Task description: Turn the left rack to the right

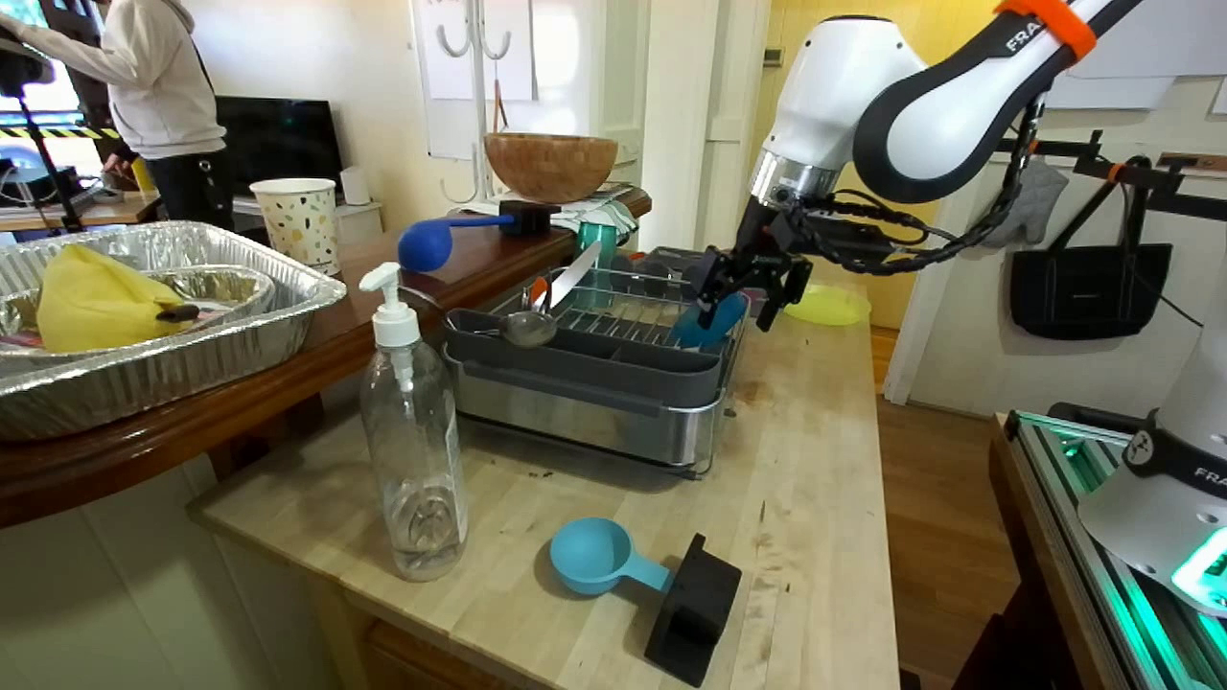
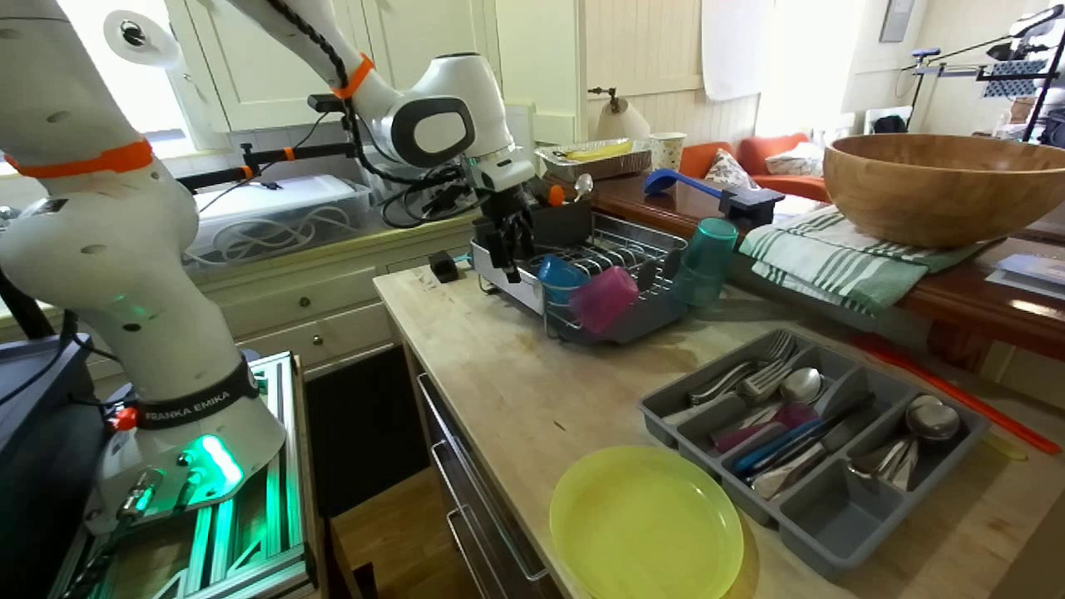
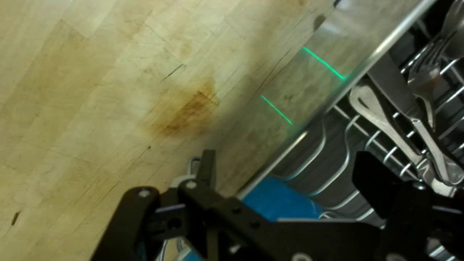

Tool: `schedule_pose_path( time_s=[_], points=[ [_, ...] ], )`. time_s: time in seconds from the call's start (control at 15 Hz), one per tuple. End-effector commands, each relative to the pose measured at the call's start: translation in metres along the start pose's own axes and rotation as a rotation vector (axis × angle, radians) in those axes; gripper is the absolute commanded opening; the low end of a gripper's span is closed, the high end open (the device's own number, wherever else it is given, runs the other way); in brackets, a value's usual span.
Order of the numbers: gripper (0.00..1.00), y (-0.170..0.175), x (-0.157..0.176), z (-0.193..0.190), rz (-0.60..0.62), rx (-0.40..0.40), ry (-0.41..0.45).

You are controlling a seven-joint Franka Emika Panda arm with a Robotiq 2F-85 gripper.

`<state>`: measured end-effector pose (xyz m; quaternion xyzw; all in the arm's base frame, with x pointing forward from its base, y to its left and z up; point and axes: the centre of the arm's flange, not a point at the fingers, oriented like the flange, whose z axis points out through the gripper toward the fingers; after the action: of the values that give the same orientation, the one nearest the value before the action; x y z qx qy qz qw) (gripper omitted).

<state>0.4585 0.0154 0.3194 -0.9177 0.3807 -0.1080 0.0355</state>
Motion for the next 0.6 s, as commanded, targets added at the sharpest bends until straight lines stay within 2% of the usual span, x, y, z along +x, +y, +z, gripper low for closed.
schedule_pose_path(
  time_s=[0.0, 0.47, 0.53],
  points=[
    [0.65, -0.014, -0.003, 0.02, 0.03, -0.014, -0.012],
    [0.14, -0.016, -0.017, 0.025, 0.192, -0.089, -0.015],
    [0.13, -0.018, -0.021, 0.024, 0.226, -0.093, -0.004]
  ],
)
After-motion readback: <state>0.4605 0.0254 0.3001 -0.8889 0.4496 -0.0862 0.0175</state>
